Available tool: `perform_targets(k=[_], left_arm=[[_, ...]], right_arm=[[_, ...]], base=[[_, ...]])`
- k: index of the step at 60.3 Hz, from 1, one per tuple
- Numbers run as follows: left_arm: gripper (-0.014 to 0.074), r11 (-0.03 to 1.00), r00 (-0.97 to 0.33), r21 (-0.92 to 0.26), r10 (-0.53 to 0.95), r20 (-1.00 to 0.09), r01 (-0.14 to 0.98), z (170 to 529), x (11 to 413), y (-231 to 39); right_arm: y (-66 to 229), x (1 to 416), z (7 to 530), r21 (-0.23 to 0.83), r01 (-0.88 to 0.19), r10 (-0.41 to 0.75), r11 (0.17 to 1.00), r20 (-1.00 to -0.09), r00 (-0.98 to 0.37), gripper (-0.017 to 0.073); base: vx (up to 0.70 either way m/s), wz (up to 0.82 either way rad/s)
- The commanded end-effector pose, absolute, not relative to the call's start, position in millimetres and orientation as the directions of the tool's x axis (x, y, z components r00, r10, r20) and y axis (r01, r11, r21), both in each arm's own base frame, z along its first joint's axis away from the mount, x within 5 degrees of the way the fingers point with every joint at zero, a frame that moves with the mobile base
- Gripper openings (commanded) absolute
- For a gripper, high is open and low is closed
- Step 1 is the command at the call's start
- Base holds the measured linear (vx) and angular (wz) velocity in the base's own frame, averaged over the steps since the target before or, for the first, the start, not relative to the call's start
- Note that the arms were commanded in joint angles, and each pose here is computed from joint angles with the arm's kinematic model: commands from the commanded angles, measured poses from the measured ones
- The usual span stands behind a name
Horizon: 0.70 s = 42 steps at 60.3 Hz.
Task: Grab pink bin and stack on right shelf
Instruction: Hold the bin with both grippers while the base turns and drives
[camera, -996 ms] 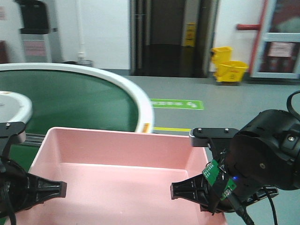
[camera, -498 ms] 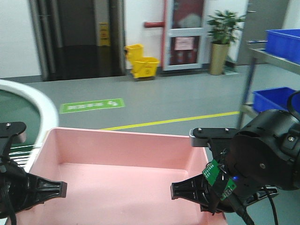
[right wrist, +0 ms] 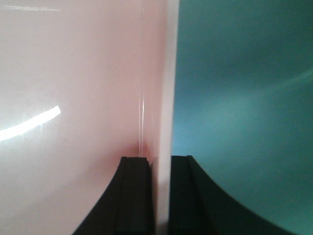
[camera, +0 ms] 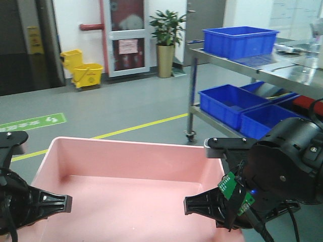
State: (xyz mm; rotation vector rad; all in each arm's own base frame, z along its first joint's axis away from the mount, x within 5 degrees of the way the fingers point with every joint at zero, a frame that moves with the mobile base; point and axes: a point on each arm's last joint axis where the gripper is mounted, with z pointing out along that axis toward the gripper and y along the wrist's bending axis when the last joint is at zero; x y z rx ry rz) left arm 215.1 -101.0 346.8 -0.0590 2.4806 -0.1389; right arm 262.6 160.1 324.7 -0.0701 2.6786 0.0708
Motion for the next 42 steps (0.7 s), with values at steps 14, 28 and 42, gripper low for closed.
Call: perform_targets(k=[14, 28, 42], left_arm=[[0.0108, 0.983, -0.697, -0.179, -0.103, -0.709, 0.036, 373.3, 211.8, -100.9], [0.0108, 0.983, -0.698, -0.178, -0.103, -0.709, 0.035, 373.2, 211.7, -100.9], [0.0108, 0.984, -0.699, -0.177, -0.103, -0.708, 0.035, 373.1, 211.7, -100.8]], right_arm=[[148.9, 261.3, 341.1, -0.020, -0.059, -0.061, 0.998, -0.502, -0.863, 0.0046], [149.0, 261.1, 341.0, -0.019, -0.059, -0.060, 0.998, -0.500, -0.864, 0.0046], [148.9, 261.0, 340.9, -0.020, -0.058, -0.060, 0.998, -0.499, -0.865, 0.0046]], base=[[0.08, -0.36], [0.22, -0.27], [0.36, -0.11]])
